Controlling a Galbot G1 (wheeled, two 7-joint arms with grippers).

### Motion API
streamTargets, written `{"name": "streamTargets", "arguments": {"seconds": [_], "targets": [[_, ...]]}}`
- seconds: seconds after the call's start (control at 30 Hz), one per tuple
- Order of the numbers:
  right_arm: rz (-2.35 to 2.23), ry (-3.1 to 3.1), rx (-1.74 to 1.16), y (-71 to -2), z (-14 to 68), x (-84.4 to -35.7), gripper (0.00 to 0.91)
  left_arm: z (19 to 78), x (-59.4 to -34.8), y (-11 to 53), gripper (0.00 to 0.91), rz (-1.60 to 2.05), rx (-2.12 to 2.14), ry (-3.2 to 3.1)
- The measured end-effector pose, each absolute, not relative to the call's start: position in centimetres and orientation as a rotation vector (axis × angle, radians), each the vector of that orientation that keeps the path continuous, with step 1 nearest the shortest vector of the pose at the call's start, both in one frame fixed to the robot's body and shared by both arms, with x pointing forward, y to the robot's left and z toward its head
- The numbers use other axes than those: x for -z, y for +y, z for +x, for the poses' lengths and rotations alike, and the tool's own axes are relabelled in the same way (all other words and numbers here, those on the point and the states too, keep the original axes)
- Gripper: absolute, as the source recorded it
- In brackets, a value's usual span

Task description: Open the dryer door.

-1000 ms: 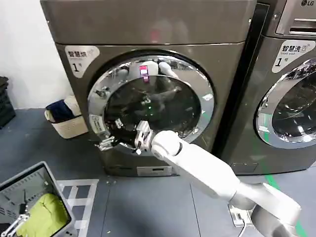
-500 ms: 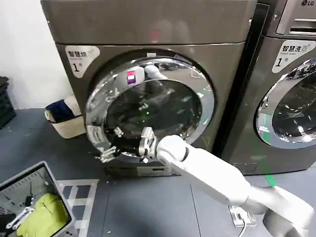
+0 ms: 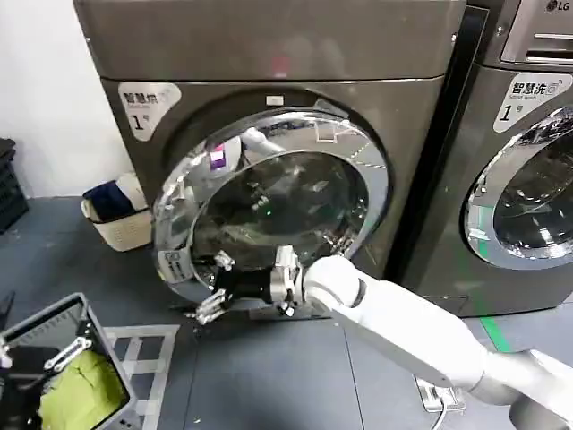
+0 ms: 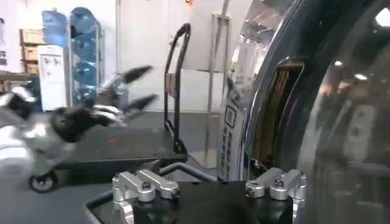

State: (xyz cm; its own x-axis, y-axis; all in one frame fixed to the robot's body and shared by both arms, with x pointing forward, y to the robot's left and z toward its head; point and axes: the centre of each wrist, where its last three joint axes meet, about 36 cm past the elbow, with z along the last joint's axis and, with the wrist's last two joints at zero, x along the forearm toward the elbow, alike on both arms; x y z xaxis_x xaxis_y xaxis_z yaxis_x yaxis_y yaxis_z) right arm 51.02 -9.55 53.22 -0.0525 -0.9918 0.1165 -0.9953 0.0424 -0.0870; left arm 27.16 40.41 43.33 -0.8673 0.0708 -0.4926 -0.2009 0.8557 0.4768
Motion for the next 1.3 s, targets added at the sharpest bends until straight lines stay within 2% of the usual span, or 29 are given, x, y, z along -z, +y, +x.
{"name": "streamTargets", "arguments": {"seconds": [0.47,1.03,1.3], "targets": [[2.253,-2.125,-0.268,-13.1,48.2,-54.0,0.907,34.3,-45.2,41.1,0.907,-0.036,-0.818,2.525],[2.379,-2.004,-0.374,-19.3,46.5,-55.1,0.907,42.3,-44.6,37.3,0.907,0.362,-0.991,2.416],[2.429,-1.977,-0.391,-23.9,45.5,-55.2,0.907,44.2,-43.5,34.7,0.907,0.576,-0.981,2.311]]}}
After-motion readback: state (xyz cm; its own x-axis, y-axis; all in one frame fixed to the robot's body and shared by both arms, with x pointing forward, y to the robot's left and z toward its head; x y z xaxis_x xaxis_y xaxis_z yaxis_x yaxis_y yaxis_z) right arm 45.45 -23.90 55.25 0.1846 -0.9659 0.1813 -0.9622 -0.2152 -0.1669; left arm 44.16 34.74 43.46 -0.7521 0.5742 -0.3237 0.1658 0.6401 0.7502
